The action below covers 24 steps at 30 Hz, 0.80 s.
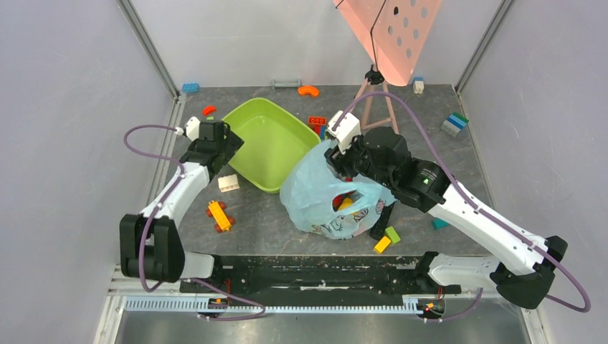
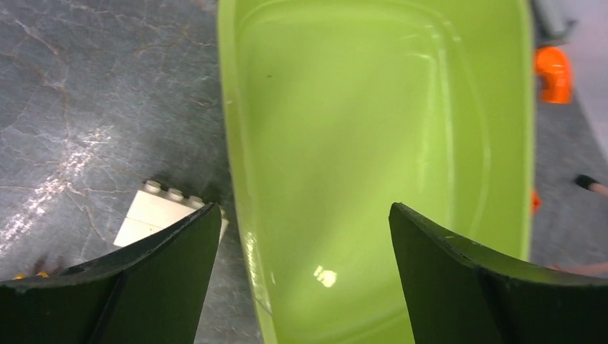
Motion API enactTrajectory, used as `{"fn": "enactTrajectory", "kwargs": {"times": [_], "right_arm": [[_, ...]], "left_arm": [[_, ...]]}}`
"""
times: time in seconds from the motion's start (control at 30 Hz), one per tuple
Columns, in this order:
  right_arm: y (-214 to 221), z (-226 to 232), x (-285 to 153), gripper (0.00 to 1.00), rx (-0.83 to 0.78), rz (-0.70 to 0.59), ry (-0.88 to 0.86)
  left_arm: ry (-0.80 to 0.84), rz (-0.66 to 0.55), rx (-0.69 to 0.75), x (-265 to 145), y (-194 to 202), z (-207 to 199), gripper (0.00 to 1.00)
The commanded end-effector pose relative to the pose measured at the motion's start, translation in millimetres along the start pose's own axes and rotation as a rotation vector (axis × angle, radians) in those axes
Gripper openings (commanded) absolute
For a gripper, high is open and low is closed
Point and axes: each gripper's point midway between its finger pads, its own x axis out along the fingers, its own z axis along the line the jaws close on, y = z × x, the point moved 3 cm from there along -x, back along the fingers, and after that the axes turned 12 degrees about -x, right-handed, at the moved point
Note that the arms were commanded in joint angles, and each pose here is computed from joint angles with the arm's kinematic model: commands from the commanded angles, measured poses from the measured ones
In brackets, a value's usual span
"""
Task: Take the fake fruits out of the plastic bag
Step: Place the plastic bag at the center of the board, then adjust the plastic bag at the center of the board.
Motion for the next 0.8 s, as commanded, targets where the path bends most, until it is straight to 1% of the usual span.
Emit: {"fn": "enactTrajectory", "kwargs": {"times": [0.0, 0.1, 0.13, 0.23, 0.33, 0.47, 0.53, 0.57, 0.67, 0.7, 0.73, 0.77], "right_arm": [[2, -9, 5, 0.64, 0.002, -0.006, 0.084], [12, -16, 5, 0.79, -0.01, 0.037, 0.141], [14, -19, 4, 0.81, -0.011, 0.045, 0.16], [8, -28, -7, 0.87, 0.001, 0.021, 0.211], [-2, -39, -23, 0.89, 0.029, -0.029, 0.262], [-15, -47, -49, 0.9, 0.092, -0.105, 0.298], [-19, -47, -60, 0.94, 0.109, -0.148, 0.289], [-21, -47, -67, 0.98, 0.115, -0.171, 0.283], [-17, -45, -79, 0.98, 0.142, -0.189, 0.276], [-16, -44, -84, 0.94, 0.16, -0.198, 0.275], [-14, -43, -88, 0.86, 0.175, -0.207, 0.271], [-12, -40, -90, 0.74, 0.192, -0.213, 0.263]], "left_arm": [[0.164, 0.028, -0.021, -43, -10, -26, 0.93], [0.245, 0.031, 0.0, -74, -15, -35, 0.91], [0.271, 0.029, 0.017, -85, -15, -38, 0.91], [0.35, -0.012, 0.073, -124, -17, -43, 0.9], [0.437, -0.04, 0.123, -162, -15, -46, 0.88], [0.547, -0.031, 0.181, -203, -5, -50, 0.86], [0.618, -0.003, 0.206, -223, 3, -55, 0.85], [0.647, 0.008, 0.216, -231, 6, -58, 0.84], [0.73, 0.051, 0.254, -256, 16, -73, 0.79], [0.76, 0.061, 0.267, -265, 17, -80, 0.78], [0.78, 0.075, 0.288, -272, 23, -86, 0.75], [0.813, 0.089, 0.304, -283, 27, -93, 0.72]]}}
